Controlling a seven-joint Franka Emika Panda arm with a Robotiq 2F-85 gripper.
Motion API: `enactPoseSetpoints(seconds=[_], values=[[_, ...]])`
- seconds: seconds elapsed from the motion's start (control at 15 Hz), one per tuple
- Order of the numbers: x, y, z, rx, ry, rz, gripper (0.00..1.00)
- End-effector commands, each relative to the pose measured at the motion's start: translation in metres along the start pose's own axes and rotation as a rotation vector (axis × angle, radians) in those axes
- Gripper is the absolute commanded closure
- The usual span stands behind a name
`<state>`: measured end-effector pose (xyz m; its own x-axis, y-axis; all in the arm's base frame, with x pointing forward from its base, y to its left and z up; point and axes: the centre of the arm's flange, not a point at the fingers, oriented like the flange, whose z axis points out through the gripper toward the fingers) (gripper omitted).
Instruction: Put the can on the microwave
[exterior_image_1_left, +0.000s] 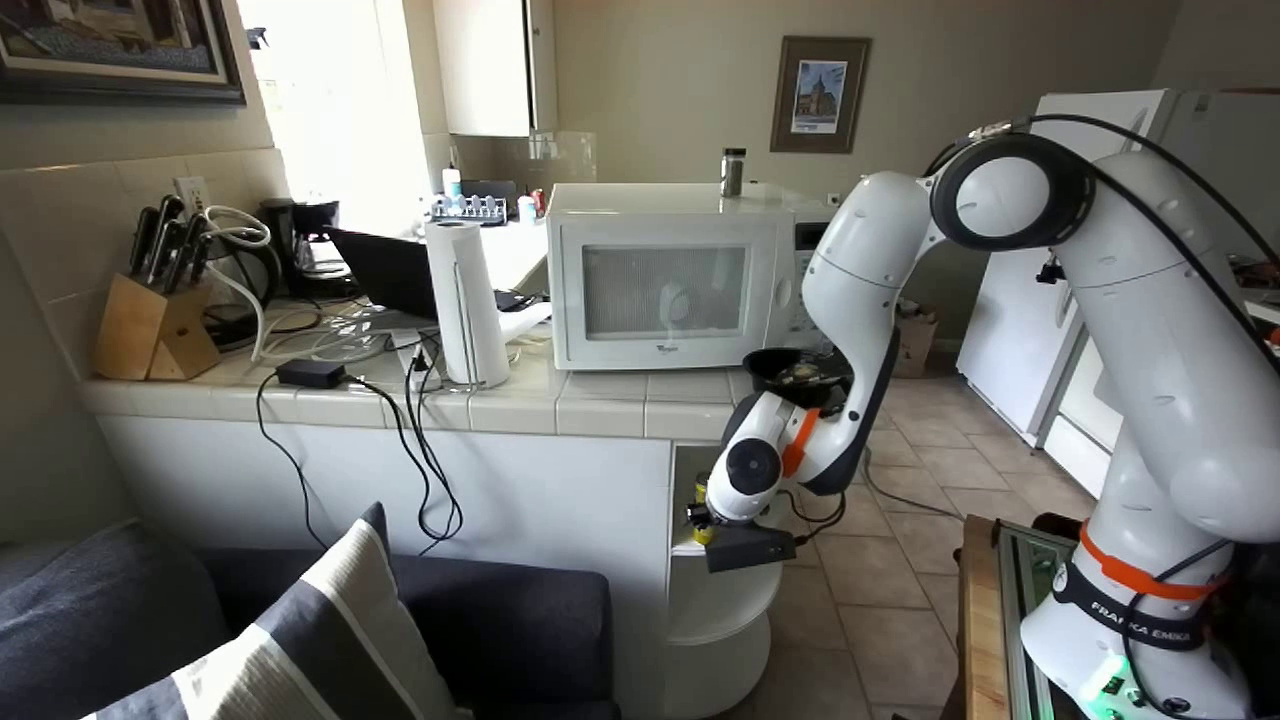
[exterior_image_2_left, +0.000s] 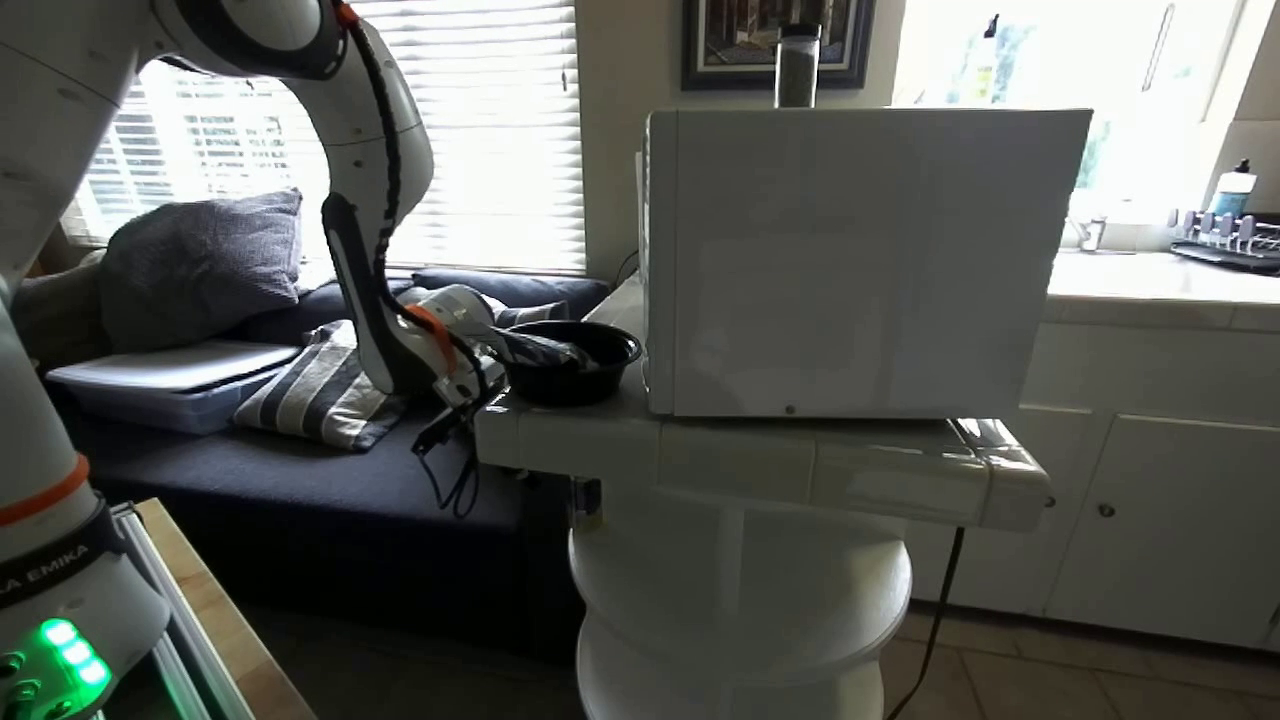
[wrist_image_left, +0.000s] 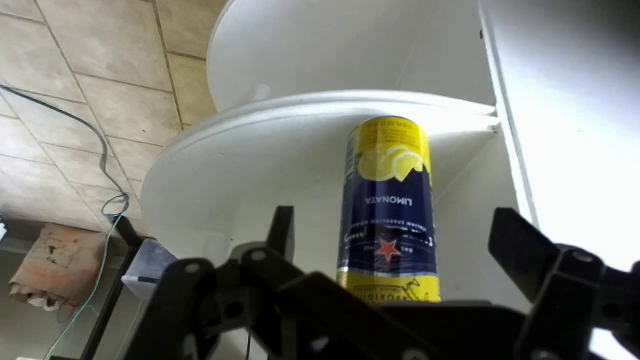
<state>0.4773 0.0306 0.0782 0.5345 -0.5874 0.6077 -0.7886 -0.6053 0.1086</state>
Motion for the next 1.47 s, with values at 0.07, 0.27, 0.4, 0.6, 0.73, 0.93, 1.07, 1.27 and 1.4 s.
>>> enactPoseSetpoints(seconds=[0.07, 0.27, 0.4, 0.6, 0.73, 0.93, 1.07, 1.27, 1.4], values=[[-0.009, -0.010, 0.030, -0.005, 0.077, 0.038, 0.00], [-0.007, -0.010, 0.035, -0.027, 0.126, 0.045, 0.00], [-0.006, -0.011, 0.038, -0.028, 0.152, 0.035, 0.00], [-0.007, -0.014, 0.040, -0.007, 0.183, 0.021, 0.00], [-0.005, -0.015, 0.041, 0.001, 0.217, 0.009, 0.00], [-0.001, -0.014, 0.045, -0.004, 0.262, -0.003, 0.00], [-0.001, -0.014, 0.048, -0.009, 0.273, -0.007, 0.00], [-0.003, -0.014, 0.052, -0.014, 0.270, -0.014, 0.27], [-0.004, -0.015, 0.053, -0.020, 0.268, -0.016, 0.42]])
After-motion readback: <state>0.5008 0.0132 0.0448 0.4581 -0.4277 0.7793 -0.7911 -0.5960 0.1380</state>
